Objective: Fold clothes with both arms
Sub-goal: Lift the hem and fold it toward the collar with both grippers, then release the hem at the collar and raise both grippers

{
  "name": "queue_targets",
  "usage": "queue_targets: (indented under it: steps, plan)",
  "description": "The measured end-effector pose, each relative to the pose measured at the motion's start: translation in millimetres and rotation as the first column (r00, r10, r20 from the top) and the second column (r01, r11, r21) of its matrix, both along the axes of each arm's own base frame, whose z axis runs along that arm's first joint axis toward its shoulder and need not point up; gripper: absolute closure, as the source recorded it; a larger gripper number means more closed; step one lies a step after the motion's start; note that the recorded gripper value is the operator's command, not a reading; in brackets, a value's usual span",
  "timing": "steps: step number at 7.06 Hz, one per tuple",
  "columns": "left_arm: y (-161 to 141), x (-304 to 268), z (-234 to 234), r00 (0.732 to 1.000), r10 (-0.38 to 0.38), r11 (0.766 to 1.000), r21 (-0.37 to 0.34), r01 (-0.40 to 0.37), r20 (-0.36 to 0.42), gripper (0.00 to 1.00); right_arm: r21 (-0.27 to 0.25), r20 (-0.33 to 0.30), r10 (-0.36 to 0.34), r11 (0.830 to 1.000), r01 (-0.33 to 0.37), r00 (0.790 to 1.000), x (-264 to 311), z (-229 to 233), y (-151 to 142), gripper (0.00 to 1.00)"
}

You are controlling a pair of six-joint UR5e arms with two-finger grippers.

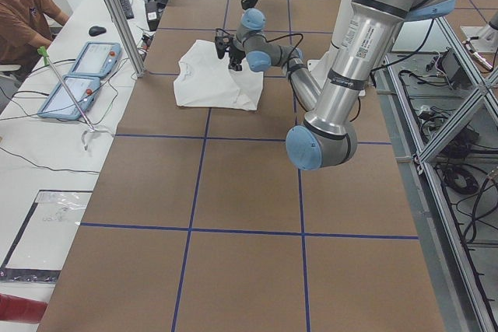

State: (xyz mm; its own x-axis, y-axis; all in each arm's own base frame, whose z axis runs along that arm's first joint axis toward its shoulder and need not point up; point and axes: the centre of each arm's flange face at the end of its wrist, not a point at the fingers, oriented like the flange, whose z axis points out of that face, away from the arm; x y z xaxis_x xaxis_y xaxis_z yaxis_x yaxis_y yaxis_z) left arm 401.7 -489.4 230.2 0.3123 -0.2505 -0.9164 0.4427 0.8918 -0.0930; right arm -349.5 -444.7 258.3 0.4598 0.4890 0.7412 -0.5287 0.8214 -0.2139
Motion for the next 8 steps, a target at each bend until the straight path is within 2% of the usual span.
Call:
queue_targets:
  steps: [2, 4, 6, 8]
  plan:
    - [-62.6, 10.7, 34.7, 0.998, -0.055, 0.998, 0.021, 0.055, -0.01, 1.0, 0.003, -0.086, 0.01, 1.0, -0.01, 0.996, -13.4, 10.2, -67.6, 1.0]
    - [-111.9, 29.1, 70.4, 0.996, -0.09, 0.995, 0.041, 0.09, -0.001, 1.0, -0.021, -0.13, 0.042, 0.999, -0.045, 0.991, -40.3, 38.9, -137.9, 1.0]
    - [-139.0, 45.5, 97.0, 0.992, -0.129, 0.99, 0.065, 0.128, 0.0, 1.0, -0.041, -0.145, 0.064, 0.997, -0.071, 0.987, -60.1, 62.7, -182.0, 1.0]
    - [-149.1, 54.7, 108.3, 0.991, -0.137, 0.988, 0.066, 0.137, 0.005, 1.0, -0.064, -0.167, 0.062, 0.995, -0.073, 0.984, -79.5, 72.5, -205.2, 1.0]
